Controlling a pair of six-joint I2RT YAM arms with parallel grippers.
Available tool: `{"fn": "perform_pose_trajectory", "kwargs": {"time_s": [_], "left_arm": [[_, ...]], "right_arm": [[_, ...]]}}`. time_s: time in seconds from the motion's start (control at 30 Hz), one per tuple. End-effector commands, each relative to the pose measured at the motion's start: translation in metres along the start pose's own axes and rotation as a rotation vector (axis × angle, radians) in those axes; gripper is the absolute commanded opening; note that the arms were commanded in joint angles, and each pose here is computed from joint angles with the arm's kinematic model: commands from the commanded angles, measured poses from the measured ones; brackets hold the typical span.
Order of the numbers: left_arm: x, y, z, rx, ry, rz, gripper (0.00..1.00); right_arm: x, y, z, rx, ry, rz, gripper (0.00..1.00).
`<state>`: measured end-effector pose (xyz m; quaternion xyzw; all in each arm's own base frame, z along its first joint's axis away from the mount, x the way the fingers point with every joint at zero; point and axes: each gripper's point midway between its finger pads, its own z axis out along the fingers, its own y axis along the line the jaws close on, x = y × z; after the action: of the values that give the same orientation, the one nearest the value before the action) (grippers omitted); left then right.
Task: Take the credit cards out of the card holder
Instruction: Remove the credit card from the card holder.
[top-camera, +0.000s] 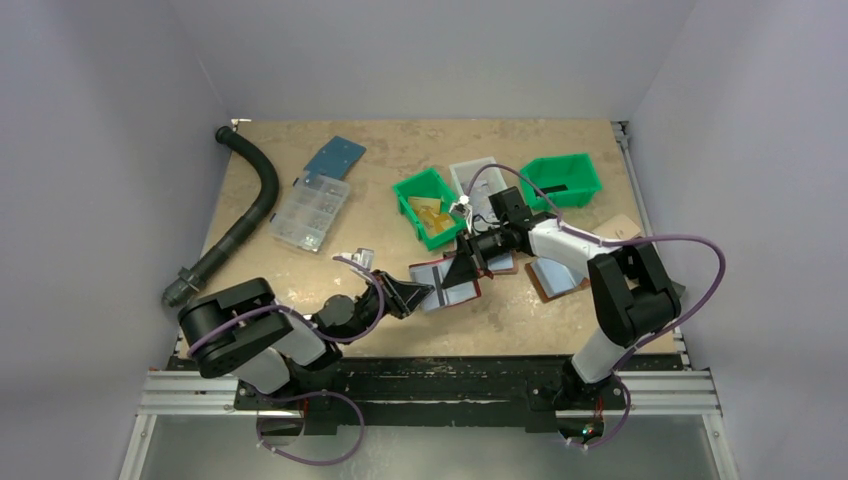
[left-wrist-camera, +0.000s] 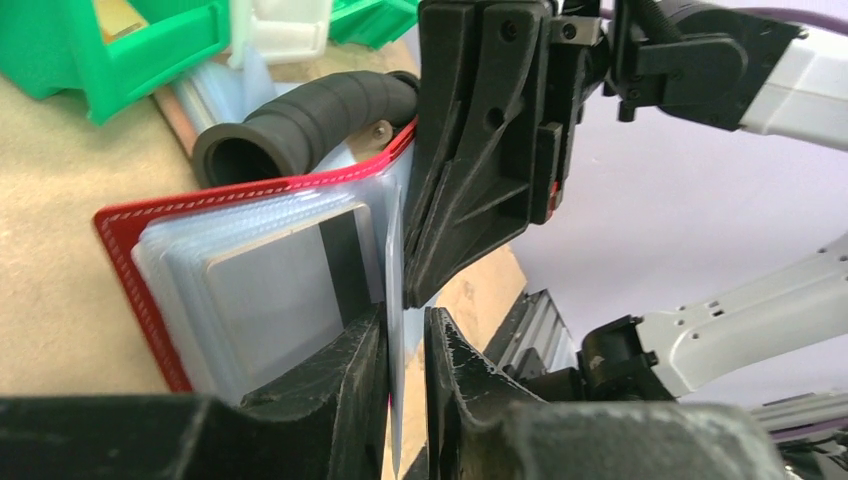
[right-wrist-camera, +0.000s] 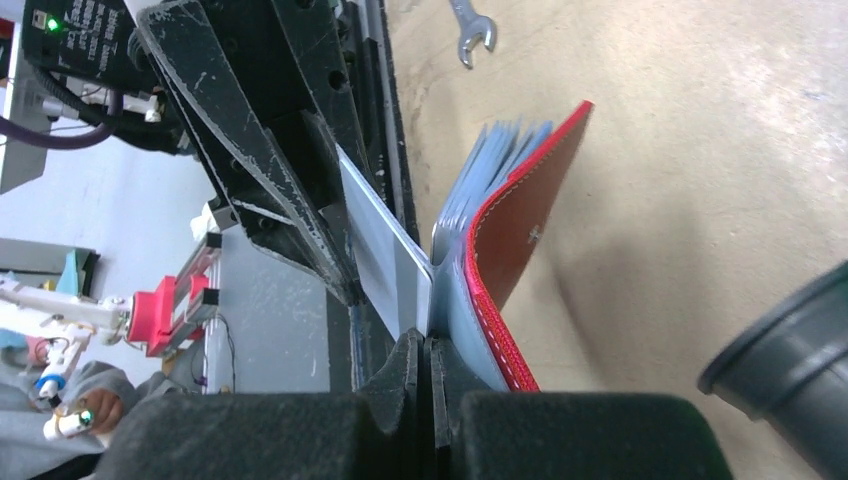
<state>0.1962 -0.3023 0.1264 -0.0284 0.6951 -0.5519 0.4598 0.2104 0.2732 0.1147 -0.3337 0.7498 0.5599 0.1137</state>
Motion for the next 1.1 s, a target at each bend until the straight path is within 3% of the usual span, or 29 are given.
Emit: {"fn": "perform_pose_trajectory", "kwargs": {"time_s": [0.0, 0.27, 0.83, 0.93, 1.07], "left_arm": [[-0.021, -0.036, -0.001, 0.122, -0.062, 0.013, 0.24], [-0.020, -0.031, -0.005, 0.085, -0.028, 0.040, 0.27], [-0.024, -0.025, -0.010, 0.055, 0.003, 0.045, 0.20], [-0.024, -0.023, -0.011, 0.052, 0.011, 0.046, 0.17], [-0.022, -0.022, -0.011, 0.058, 0.026, 0.044, 0.01]], "right_arm": [[-0.014, 0.026, -0.003, -0.083, -0.032, -0.092, 0.00], [-0.015, 0.020, -0.005, -0.053, -0.038, -0.097, 0.00], [-0.016, 0.016, -0.009, -0.023, -0.041, -0.121, 0.00], [-0.015, 0.014, -0.010, -0.015, -0.040, -0.122, 0.00], [-0.016, 0.013, -0.010, -0.013, -0.039, -0.125, 0.00]]}}
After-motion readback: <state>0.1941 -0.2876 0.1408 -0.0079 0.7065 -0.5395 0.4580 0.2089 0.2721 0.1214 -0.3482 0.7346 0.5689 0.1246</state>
